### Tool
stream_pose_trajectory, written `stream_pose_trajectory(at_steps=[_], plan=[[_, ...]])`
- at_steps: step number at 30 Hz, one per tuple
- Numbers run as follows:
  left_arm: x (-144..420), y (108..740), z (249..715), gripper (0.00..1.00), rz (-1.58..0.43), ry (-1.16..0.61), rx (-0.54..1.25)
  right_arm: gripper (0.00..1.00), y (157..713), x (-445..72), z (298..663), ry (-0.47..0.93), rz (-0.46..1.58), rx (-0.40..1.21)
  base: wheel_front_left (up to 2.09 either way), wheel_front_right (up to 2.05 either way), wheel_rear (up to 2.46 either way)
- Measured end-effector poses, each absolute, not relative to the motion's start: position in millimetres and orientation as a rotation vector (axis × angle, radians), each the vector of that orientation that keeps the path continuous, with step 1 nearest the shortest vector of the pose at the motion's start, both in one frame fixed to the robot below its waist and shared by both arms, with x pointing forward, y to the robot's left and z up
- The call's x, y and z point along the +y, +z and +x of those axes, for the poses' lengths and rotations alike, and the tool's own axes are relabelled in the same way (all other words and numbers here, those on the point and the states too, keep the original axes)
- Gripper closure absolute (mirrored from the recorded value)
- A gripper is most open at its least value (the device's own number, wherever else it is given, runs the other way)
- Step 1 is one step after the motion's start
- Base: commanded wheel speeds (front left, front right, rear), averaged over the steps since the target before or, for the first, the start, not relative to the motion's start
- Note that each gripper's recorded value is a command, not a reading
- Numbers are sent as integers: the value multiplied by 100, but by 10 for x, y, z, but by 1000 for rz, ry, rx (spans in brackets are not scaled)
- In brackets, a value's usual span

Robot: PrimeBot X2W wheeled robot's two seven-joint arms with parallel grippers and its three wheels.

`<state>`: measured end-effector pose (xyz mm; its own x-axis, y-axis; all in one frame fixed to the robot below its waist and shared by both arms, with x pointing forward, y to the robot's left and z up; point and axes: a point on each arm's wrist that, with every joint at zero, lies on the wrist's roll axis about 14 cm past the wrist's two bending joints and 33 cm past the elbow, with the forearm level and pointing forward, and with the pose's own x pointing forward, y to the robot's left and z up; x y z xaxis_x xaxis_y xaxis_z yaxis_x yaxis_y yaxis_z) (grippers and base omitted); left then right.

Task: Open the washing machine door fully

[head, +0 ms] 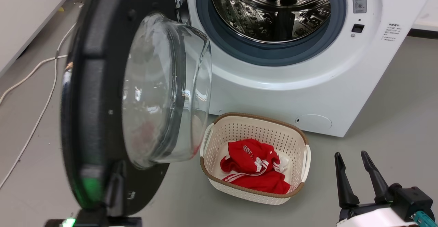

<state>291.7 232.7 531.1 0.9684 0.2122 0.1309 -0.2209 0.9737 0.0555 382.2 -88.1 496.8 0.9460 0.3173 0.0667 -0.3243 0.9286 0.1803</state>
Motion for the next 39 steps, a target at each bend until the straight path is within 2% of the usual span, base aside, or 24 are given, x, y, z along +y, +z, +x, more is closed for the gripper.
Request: stream_pose_trajectory(at_steps=[10, 22, 33, 39], plan=[[3221, 5308, 3026, 100, 128, 435, -101, 0, 4926, -906, 3943, 319, 176, -23, 0, 0, 0], [4038, 5440, 3147, 100, 175, 568, -106, 0, 4846, -1036, 4042, 281, 152, 7, 0, 0, 0], [4246, 5345, 3208, 100, 216, 577, -55, 0, 4840, -1060, 4064, 273, 154, 8, 0, 0, 0], [4214, 5427, 3143, 100, 213, 587, -90, 0, 4887, -1043, 4009, 277, 171, -5, 0, 0, 0]])
